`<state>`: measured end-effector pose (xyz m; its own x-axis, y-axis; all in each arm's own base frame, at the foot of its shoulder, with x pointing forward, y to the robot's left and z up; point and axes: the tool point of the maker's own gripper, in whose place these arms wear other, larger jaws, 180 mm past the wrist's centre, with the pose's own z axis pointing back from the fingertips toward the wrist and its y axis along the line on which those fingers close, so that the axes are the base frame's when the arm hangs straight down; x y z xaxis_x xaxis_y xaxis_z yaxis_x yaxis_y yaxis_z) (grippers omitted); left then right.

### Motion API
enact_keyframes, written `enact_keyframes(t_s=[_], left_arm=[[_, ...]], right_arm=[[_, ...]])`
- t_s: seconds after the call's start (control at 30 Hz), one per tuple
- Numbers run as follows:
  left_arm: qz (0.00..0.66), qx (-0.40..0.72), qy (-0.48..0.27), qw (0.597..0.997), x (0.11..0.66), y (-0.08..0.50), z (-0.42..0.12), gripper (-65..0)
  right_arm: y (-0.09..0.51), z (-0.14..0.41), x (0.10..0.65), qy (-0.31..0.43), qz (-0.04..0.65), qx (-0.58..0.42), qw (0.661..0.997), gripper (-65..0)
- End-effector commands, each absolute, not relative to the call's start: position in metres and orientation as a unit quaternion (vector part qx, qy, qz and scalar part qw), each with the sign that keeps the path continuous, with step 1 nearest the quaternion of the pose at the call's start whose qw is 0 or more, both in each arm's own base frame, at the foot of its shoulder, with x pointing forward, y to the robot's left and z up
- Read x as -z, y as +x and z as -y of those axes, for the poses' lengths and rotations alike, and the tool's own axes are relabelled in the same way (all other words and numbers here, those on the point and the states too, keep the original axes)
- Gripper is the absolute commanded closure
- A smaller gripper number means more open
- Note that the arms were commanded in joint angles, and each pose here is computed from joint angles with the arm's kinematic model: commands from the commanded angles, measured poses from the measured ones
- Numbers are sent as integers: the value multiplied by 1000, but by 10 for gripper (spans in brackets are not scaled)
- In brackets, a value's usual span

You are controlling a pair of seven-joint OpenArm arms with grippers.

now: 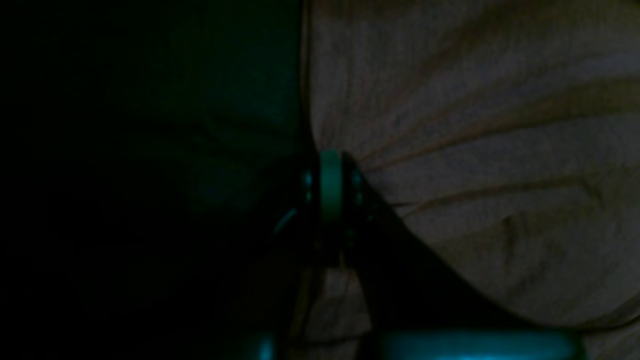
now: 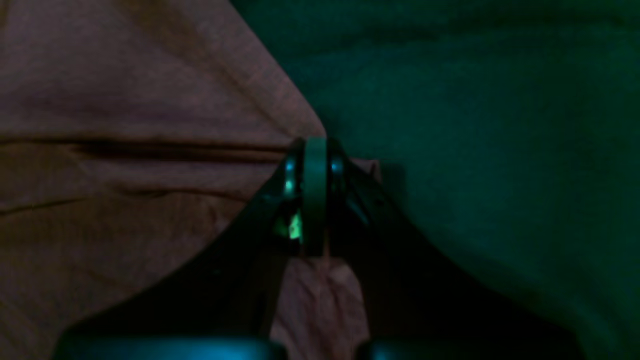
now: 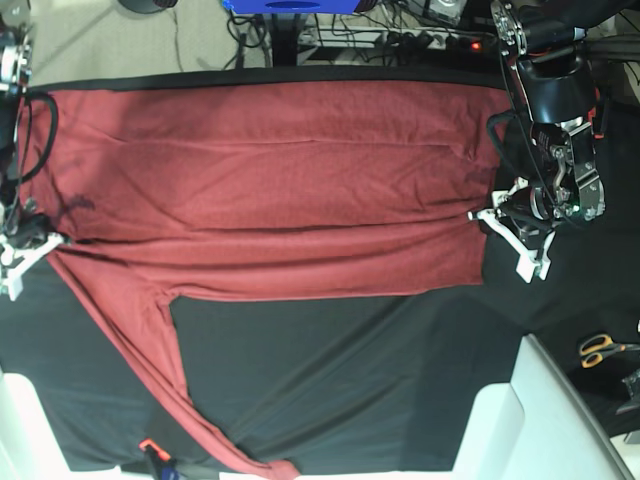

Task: Fold the T-shirt properly

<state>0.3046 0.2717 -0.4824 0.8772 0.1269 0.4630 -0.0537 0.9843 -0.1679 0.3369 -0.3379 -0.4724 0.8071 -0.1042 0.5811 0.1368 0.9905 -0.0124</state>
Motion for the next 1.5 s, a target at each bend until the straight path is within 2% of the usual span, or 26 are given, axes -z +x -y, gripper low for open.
enact_keyframes(t_s=[0.0,0.3,0.47,1.07,1.2,1.3,1.37,1.47], left_arm=[[228,-44,-54,971,481,301,-285,0],[230,-43,-53,971,479,302,-285,0],[228,-42,-47,972,479,301,-290,0],[230,-41,-41,972,476,302,-295,0],[231,-42,-39,971,474,302,-299,-295],[233,-42,-32,971,471,302,-307,-434],[243,-40,-29,969,465,307,-309,-461],[269,-61,-21,961,450,312,-321,-456]], right_arm=[[354,350,448,-39,334,60,940,-2],[356,348,446,-39,330,58,941,-2],[351,365,444,-60,331,97,937,-2],[351,361,446,-58,330,97,937,-2],[351,361,446,-58,330,97,937,-2],[352,361,446,-58,330,97,937,-2],[352,360,446,-57,330,97,937,-3],[352,360,446,-57,331,97,937,-3]])
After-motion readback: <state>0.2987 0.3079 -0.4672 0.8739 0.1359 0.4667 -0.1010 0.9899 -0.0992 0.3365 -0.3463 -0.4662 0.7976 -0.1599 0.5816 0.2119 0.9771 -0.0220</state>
